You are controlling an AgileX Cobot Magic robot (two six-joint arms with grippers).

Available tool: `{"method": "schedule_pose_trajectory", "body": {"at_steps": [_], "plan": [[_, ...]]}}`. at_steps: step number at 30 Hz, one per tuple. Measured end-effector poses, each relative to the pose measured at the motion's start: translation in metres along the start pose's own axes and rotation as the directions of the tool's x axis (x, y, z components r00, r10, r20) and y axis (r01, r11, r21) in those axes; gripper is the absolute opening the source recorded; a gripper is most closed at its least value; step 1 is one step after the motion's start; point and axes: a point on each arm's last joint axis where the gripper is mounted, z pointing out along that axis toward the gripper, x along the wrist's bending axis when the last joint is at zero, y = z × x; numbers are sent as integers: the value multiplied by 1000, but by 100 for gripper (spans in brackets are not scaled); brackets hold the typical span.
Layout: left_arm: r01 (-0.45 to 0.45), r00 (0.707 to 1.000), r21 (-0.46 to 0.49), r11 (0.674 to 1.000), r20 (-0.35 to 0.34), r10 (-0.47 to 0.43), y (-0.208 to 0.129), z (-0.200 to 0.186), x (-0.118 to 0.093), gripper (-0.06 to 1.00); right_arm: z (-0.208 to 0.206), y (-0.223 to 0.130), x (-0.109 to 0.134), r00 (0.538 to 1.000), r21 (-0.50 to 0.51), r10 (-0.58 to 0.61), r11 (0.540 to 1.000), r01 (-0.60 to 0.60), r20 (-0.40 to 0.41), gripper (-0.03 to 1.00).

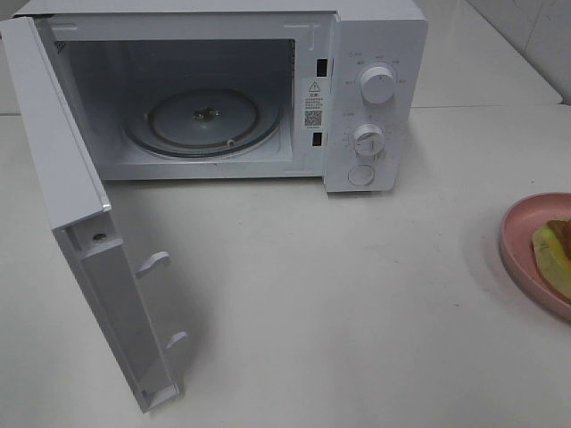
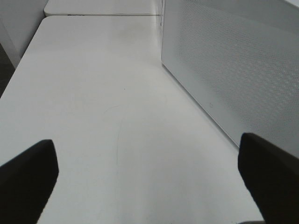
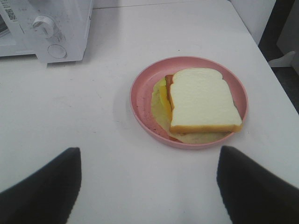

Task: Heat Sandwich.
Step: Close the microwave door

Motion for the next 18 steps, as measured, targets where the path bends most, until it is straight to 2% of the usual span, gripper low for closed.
{"method": "schedule_pose_trajectory", "body": {"at_steps": [18], "plan": [[0,1000,0,1000,0,0,0,0,0,99,0,0,0,1000,0,0,1000,0,0,77]]}}
